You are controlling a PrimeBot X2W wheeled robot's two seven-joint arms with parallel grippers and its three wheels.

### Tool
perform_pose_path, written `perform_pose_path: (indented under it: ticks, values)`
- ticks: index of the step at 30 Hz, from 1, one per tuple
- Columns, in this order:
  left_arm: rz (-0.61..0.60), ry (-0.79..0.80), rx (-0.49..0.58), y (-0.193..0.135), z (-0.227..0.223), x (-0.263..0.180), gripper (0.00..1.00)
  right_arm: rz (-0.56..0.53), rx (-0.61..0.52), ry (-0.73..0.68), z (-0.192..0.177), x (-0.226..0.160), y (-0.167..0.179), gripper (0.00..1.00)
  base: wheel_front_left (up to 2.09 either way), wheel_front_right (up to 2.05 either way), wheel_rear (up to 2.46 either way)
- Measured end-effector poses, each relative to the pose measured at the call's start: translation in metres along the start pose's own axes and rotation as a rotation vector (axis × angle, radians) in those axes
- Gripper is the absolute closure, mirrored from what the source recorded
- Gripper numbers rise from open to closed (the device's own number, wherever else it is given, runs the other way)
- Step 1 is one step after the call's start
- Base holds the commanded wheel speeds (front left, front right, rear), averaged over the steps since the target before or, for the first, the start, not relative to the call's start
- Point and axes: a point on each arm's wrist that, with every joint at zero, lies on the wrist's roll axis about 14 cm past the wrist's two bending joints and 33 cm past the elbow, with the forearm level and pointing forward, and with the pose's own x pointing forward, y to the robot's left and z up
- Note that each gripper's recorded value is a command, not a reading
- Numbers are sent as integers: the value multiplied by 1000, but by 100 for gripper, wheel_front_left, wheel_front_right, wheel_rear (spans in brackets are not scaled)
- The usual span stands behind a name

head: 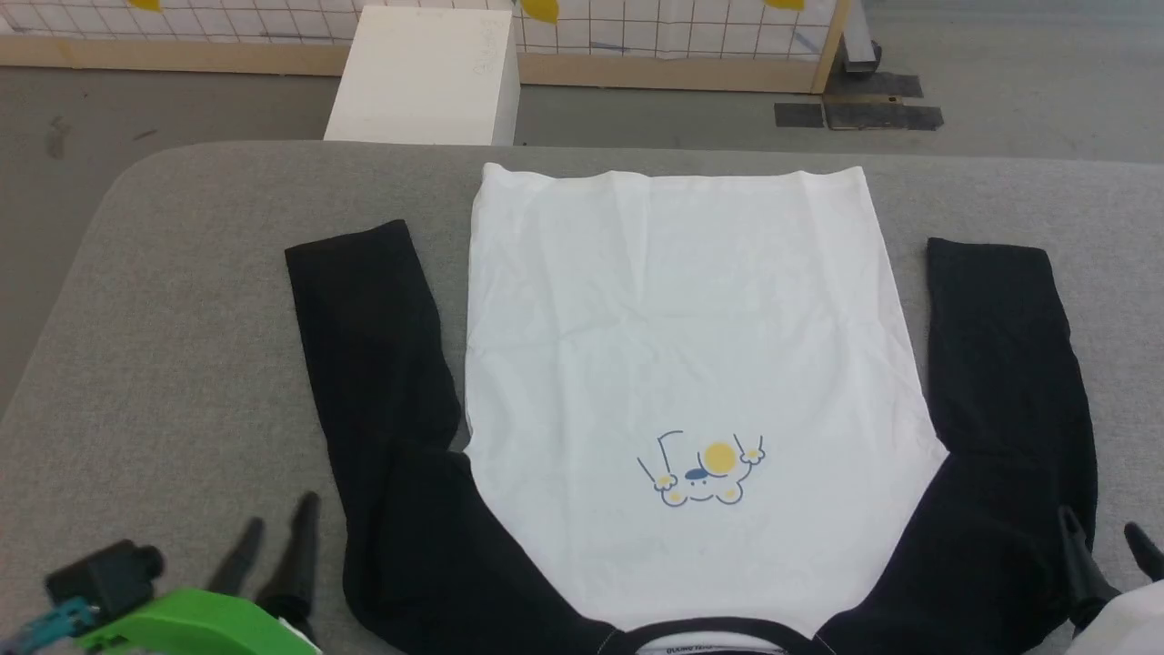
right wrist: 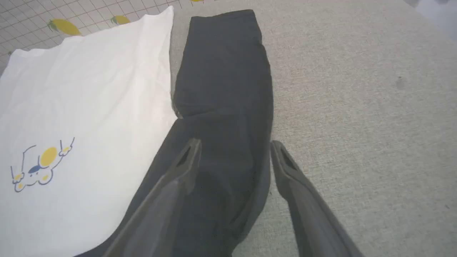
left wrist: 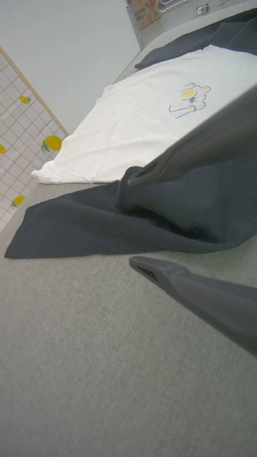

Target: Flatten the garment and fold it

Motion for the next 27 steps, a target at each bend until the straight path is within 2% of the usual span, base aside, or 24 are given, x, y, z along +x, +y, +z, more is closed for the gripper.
perform_pose_path:
  ticks: [6, 11, 15, 19, 27]
  values:
    - [-19, -192, 139, -2, 57, 20, 0, 39, -11, -202, 36, 0, 15, 0, 0, 0, 0]
    - [-75, -307, 364, -14, 107, 59, 0, 102, -49, -349, 64, 7, 43, 0, 0, 0, 0]
    - [-103, -332, 486, -27, 124, 95, 0, 162, -77, -420, 76, 15, 66, 0, 0, 0, 0]
    - [-89, -277, 552, -27, 122, 133, 0, 227, -108, -431, 77, 28, 87, 0, 0, 0, 0]
    - [-32, -3, 605, -5, 93, 203, 0, 268, -127, -407, 71, 53, 102, 0, 0, 0, 0]
